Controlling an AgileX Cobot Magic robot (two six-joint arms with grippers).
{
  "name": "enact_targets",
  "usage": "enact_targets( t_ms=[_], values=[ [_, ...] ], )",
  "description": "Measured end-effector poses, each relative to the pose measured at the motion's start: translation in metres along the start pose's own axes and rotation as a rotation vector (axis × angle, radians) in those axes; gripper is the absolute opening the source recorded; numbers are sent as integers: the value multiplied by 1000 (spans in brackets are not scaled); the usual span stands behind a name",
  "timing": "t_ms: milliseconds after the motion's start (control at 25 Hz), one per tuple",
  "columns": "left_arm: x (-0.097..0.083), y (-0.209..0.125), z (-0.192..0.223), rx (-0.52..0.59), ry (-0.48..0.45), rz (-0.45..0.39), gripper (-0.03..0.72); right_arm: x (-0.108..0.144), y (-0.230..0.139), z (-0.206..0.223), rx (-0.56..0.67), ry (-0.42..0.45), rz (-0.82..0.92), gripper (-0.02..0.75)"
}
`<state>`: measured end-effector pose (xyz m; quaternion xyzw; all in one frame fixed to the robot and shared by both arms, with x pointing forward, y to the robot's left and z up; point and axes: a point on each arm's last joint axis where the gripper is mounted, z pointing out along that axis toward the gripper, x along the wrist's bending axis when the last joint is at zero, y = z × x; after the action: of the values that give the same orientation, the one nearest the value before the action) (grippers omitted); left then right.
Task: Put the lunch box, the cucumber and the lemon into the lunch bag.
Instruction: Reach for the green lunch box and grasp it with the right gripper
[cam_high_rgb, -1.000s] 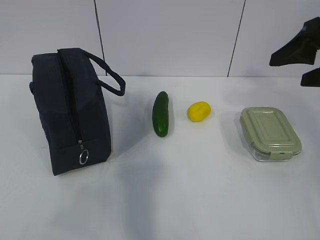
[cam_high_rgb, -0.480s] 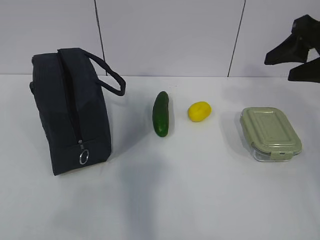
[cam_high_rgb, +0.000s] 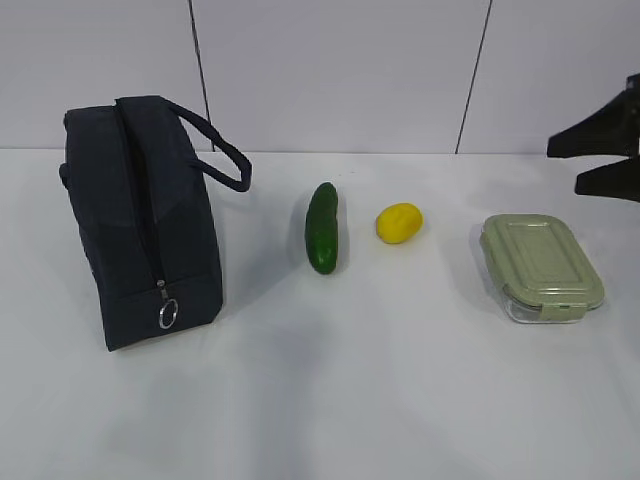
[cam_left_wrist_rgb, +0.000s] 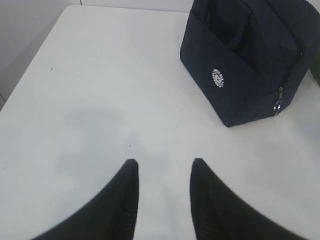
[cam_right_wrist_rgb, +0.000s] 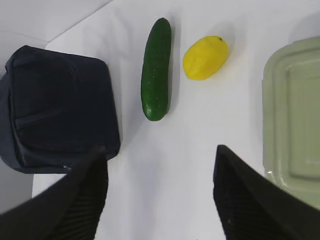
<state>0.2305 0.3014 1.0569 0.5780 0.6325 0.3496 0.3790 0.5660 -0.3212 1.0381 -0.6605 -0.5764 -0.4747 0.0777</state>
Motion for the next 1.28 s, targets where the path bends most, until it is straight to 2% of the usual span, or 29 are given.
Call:
enact_targets(
  t_ms=[240, 440, 640, 760, 880, 1280],
  values=[
    [0, 0, 0, 0, 0, 0, 240, -56, 20, -6, 8, 92, -55, 515],
    [0, 0, 0, 0, 0, 0, 240, -96, 47, -11, -43, 65, -88, 515],
    [0, 0, 0, 0, 0, 0, 240, -122, 60, 1, -9, 43, -123, 515],
    [0, 0, 0, 0, 0, 0, 240, -139, 55, 12, 34, 36, -110, 515],
    [0, 0, 0, 0, 0, 0, 240, -148, 49, 17, 79, 22, -114, 515],
    [0, 0, 0, 0, 0, 0, 240, -153, 40, 18, 62, 44, -76, 515]
  ],
)
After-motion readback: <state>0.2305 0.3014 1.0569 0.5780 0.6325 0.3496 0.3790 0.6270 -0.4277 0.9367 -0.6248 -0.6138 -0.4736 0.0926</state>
